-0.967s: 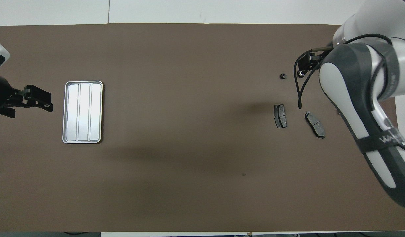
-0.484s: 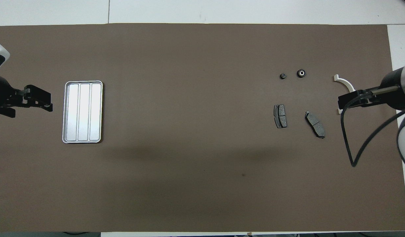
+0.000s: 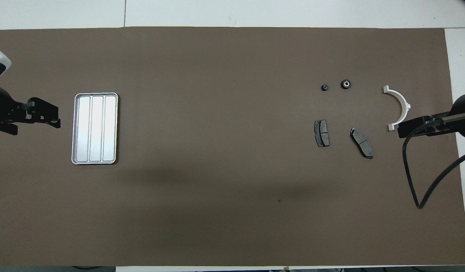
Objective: Place bearing gear from tray to pile
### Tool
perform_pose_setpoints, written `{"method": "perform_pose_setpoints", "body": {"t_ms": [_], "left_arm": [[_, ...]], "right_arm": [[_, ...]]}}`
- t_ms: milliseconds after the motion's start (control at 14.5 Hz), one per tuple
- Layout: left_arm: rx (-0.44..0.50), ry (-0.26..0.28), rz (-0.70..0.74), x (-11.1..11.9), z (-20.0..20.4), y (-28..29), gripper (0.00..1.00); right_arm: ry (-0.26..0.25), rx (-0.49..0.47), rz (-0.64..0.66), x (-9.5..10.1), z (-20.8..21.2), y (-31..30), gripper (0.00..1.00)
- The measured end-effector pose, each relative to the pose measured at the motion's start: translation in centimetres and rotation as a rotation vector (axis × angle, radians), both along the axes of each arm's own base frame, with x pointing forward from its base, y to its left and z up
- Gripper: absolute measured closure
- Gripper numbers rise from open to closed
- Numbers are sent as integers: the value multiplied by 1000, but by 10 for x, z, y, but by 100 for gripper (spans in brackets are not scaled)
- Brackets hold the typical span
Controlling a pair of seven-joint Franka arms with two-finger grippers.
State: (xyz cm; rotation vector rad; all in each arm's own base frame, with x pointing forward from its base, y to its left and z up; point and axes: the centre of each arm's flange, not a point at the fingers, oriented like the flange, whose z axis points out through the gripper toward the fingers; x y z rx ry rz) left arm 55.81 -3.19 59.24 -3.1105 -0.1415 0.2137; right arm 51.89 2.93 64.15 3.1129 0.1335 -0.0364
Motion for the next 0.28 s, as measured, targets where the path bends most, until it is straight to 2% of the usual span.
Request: {"method": "perform_pose_setpoints", "body": {"t_ms": [276], "left_arm": [[0,0,0,0,0,0,0]], "right_arm": [[0,0,-3,0,0,-2,0]]}}
